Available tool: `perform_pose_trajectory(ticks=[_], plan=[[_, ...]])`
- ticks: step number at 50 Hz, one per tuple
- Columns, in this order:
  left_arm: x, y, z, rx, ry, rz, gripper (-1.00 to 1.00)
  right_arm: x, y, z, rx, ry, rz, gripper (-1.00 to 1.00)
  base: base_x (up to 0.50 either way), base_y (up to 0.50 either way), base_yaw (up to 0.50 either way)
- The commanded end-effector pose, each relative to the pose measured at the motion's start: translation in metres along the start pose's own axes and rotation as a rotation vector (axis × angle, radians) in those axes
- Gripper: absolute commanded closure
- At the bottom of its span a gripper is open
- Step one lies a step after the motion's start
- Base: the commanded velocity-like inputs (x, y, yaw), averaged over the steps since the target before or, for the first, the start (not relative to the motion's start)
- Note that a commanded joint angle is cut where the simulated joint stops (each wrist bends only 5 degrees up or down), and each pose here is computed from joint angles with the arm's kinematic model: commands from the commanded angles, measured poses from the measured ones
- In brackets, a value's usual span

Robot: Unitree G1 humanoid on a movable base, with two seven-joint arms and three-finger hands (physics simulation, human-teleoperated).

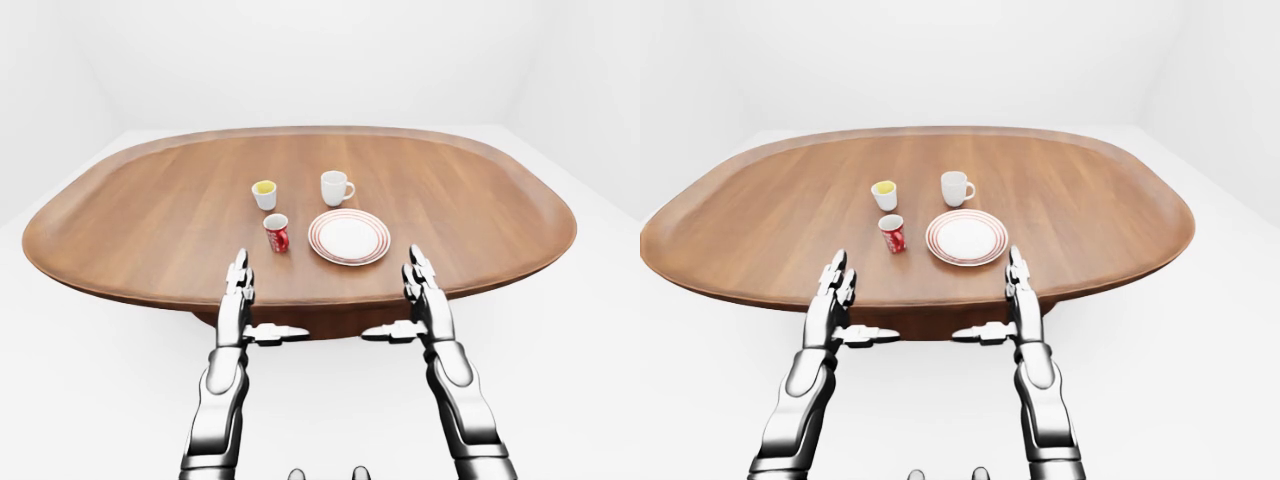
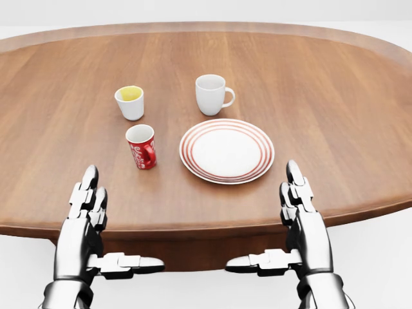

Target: Pick up the red mug and put it on the plate

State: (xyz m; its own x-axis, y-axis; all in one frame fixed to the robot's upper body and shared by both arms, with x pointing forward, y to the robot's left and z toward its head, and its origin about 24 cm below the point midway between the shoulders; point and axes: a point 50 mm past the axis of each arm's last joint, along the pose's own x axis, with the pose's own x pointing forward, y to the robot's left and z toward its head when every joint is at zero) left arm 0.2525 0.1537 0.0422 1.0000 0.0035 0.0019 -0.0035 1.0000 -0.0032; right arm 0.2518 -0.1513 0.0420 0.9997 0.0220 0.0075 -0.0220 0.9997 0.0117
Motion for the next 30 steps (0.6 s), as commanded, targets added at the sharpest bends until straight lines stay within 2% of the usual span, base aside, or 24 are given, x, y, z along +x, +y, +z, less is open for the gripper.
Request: perform_pose_trajectory(ticks=[1, 30], plan=[[-0.0043, 0.0078, 0.0036, -0.003, -0.010, 0.010, -1.00, -0.0064, -0.0018, 0.0053, 0.045, -0.023, 0.066, -1.00, 0.00, 0.00, 0.00], [-0.0045, 0.0067, 0.0051, 0.001, -0.015, 0.011, -1.00, -0.0071, -0.0032, 0.0032, 0.004, 0.004, 0.065, -1.00, 0.00, 0.00, 0.00]])
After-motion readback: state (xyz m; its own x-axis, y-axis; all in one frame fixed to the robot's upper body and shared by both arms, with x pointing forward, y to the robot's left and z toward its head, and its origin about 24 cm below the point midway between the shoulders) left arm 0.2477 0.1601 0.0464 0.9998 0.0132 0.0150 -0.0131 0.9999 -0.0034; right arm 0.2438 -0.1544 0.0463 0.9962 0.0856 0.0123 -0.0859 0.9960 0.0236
